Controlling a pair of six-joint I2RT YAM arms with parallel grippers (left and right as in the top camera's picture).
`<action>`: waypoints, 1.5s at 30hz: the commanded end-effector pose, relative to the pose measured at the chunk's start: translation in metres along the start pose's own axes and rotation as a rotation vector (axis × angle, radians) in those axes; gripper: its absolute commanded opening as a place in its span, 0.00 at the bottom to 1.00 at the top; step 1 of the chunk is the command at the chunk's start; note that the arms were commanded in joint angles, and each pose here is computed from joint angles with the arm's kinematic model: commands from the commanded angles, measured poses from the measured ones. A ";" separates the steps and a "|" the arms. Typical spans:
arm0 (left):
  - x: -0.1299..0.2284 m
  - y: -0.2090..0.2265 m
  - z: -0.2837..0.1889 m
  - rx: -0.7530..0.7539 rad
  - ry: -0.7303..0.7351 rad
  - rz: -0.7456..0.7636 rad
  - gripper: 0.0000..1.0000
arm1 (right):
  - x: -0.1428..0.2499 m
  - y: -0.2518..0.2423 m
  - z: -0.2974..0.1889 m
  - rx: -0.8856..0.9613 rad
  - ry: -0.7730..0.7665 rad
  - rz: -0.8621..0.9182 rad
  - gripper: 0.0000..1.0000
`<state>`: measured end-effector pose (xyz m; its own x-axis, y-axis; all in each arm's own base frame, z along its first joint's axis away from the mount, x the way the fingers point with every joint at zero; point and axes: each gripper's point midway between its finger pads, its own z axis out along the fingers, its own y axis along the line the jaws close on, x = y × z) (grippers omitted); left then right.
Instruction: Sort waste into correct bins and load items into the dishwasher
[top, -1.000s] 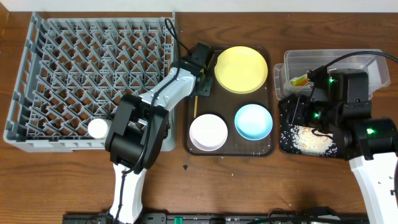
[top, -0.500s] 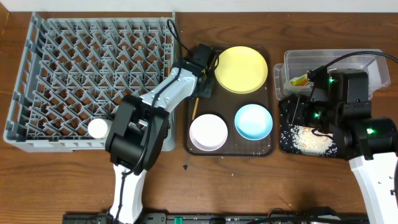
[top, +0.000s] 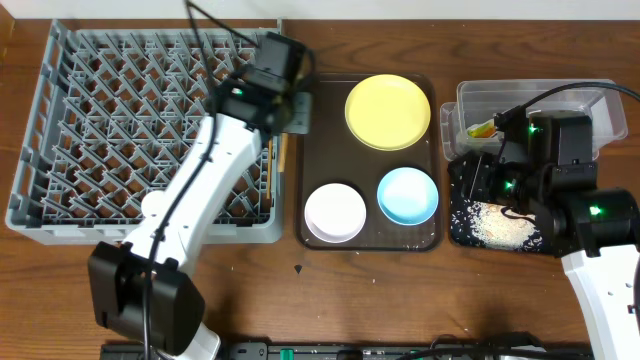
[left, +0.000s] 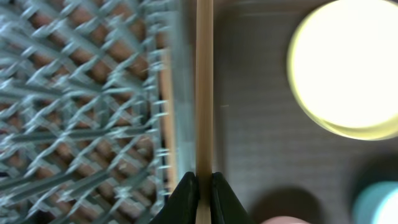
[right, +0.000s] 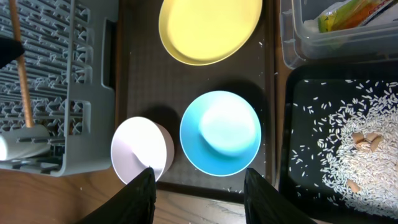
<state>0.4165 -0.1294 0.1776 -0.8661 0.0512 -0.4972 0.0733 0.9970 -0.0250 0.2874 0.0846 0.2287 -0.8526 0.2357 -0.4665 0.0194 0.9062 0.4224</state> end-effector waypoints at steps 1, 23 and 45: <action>0.017 0.033 0.029 -0.094 0.081 -0.028 0.09 | -0.001 0.001 -0.001 -0.007 0.000 0.008 0.43; 0.026 -0.019 -0.024 0.246 0.112 -0.044 0.36 | 0.001 0.001 -0.001 -0.004 0.006 0.010 0.58; 0.115 -0.184 0.040 0.512 0.331 0.277 0.57 | 0.011 -0.003 -0.001 0.012 0.049 0.024 0.69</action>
<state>0.3368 -0.2961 0.1100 -0.8834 0.3550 -0.3058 0.4507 0.8221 -0.3478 0.2770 0.0838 0.2218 -0.8762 0.2359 -0.4202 0.0431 0.9069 0.4192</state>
